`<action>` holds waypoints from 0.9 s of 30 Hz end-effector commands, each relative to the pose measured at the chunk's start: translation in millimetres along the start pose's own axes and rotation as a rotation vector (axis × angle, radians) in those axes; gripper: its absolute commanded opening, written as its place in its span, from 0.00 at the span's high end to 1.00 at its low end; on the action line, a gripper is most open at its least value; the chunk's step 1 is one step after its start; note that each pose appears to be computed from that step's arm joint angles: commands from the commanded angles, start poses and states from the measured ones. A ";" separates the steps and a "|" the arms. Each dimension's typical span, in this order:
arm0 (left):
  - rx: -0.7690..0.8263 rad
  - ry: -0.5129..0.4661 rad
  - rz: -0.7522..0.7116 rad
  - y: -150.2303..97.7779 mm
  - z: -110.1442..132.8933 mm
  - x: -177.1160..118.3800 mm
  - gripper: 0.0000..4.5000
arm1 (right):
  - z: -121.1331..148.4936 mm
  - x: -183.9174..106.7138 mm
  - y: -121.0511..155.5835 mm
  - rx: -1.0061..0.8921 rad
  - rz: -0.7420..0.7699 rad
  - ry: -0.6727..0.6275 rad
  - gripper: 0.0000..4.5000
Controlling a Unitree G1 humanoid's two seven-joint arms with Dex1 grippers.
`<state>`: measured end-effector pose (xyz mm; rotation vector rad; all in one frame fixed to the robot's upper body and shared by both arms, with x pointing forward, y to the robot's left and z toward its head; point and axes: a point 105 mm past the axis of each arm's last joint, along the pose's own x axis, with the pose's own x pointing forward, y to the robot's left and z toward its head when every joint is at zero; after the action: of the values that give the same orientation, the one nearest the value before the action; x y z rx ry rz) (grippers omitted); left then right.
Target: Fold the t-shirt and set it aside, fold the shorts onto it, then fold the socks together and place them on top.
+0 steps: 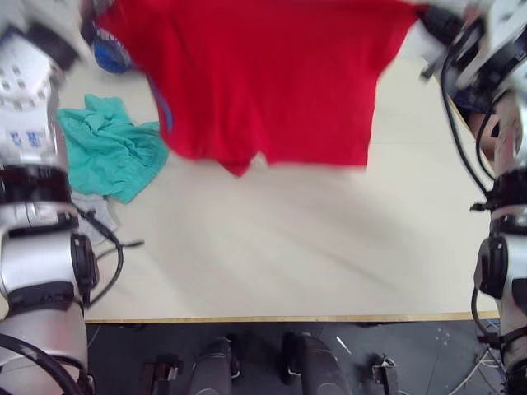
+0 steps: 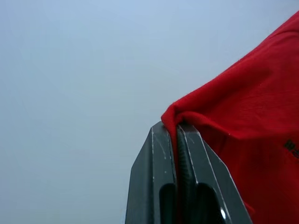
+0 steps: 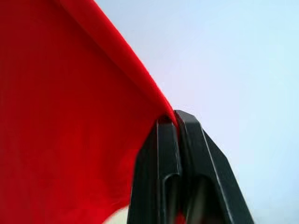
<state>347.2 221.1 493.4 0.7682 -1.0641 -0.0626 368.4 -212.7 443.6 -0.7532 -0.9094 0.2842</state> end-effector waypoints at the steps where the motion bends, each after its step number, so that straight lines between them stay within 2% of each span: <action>1: 0.062 -0.082 0.113 46.5 18.9 -8.7 1.00 | -5.5 -24.6 -24.2 -0.108 -0.083 0.014 1.00; 4: 0.160 -0.049 -0.197 3.5 5.6 -25.8 1.00 | -20.1 -42.5 3.8 -0.159 0.054 0.052 1.00; 6: 0.086 0.035 -0.337 -23.5 -17.9 -54.7 1.00 | -36.7 -67.5 37.0 -0.191 0.193 0.098 1.00; 9: -0.069 0.267 -0.667 -91.6 -56.6 -145.0 1.00 | -65.9 -126.0 101.8 -0.134 0.419 0.231 1.00; 11: -0.200 0.460 -0.769 -123.2 -69.1 -202.4 1.00 | -75.4 -165.7 137.9 -0.084 0.563 0.322 1.00; 14: -0.248 0.644 -0.897 -150.9 -65.8 -259.7 1.00 | -79.3 -205.9 163.7 0.027 0.632 0.421 1.00; 16: -0.303 0.701 -0.970 -167.1 -50.5 -282.3 1.00 | -82.1 -238.6 180.0 0.117 0.742 0.529 1.00; 18: -0.371 0.734 -1.019 -177.9 -33.8 -294.2 1.00 | -79.7 -265.9 192.2 0.210 0.869 0.631 1.00; 23: -0.533 0.859 -1.168 -193.5 -1.9 -329.3 1.00 | -49.8 -299.2 207.8 0.491 1.072 0.758 1.00; 27: -0.580 0.907 -1.182 -195.5 4.2 -336.5 1.00 | -19.9 -324.4 214.4 0.757 1.211 0.910 1.00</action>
<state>231.5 204.2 113.5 0.6748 0.3746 -0.9283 218.2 -240.6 90.7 -0.6134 0.5340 1.1187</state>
